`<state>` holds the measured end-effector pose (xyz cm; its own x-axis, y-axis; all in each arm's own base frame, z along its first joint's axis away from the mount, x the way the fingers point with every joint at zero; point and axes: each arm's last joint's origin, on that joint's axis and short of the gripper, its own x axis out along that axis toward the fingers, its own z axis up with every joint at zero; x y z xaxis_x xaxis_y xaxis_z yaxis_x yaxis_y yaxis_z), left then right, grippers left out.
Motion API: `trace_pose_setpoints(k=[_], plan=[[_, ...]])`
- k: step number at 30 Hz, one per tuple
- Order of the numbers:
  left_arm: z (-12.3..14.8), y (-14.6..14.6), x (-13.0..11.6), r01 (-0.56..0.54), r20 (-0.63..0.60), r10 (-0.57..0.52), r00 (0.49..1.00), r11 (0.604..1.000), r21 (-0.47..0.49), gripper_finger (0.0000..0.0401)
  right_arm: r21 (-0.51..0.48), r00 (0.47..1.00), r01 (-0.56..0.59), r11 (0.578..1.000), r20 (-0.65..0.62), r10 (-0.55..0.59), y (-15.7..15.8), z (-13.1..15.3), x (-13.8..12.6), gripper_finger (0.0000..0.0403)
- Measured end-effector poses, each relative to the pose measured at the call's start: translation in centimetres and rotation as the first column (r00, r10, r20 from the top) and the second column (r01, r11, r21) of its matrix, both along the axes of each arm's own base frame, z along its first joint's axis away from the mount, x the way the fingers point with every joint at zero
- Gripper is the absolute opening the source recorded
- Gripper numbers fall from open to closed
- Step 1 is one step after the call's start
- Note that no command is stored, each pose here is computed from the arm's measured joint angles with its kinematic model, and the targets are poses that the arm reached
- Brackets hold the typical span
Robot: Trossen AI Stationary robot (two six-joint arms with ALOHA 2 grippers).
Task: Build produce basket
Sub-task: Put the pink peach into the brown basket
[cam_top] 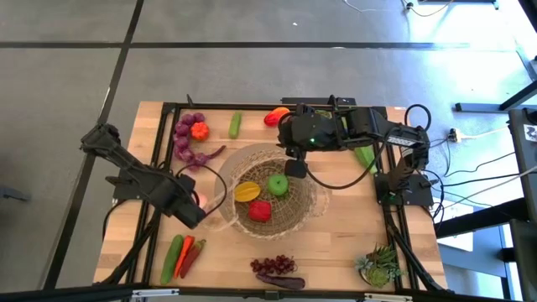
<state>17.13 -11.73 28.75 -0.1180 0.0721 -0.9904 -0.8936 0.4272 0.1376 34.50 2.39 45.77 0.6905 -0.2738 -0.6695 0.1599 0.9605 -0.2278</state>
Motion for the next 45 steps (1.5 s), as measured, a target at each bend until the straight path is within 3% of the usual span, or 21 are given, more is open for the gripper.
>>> trace_pose_setpoints(k=[10, 18, 25, 34, 45], plan=[[-5.0, 0.7, -0.7, 0.017, -0.047, -0.012, 0.999, 0.995, 0.095, 0.0069, 0.0, 1.0, 0.001, 1.0, 0.0, -0.001, 0.0, 0.0, 0.0, 0.0097], [-8.0, 0.8, -0.8, 0.081, -0.01, -0.081, 0.997, 0.994, 0.075, 0.0069, 0.0, 1.0, 0.001, 1.0, 0.0, -0.001, 0.0, 0.0, 0.0, 0.0097], [-8.7, 1.2, -0.7, 0.152, 0.018, -0.157, 0.987, 0.976, 0.155, 0.0069, 0.001, 1.0, 0.002, 1.0, 0.0, -0.002, 0.0, 0.0, 0.0, 0.0097], [-10.1, 1.4, -0.6, 0.159, 0.045, -0.165, 0.985, 0.981, 0.112, 0.0069, 0.001, 1.0, 0.002, 1.0, 0.0, -0.002, 0.0, 0.0, 0.0, 0.0097], [-10.2, 1.4, -0.5, 0.187, 0.061, -0.197, 0.979, 0.972, 0.139, 0.0069, 0.001, 1.0, 0.005, 1.0, 0.001, -0.005, -0.1, 0.0, 0.0, 0.0097]])
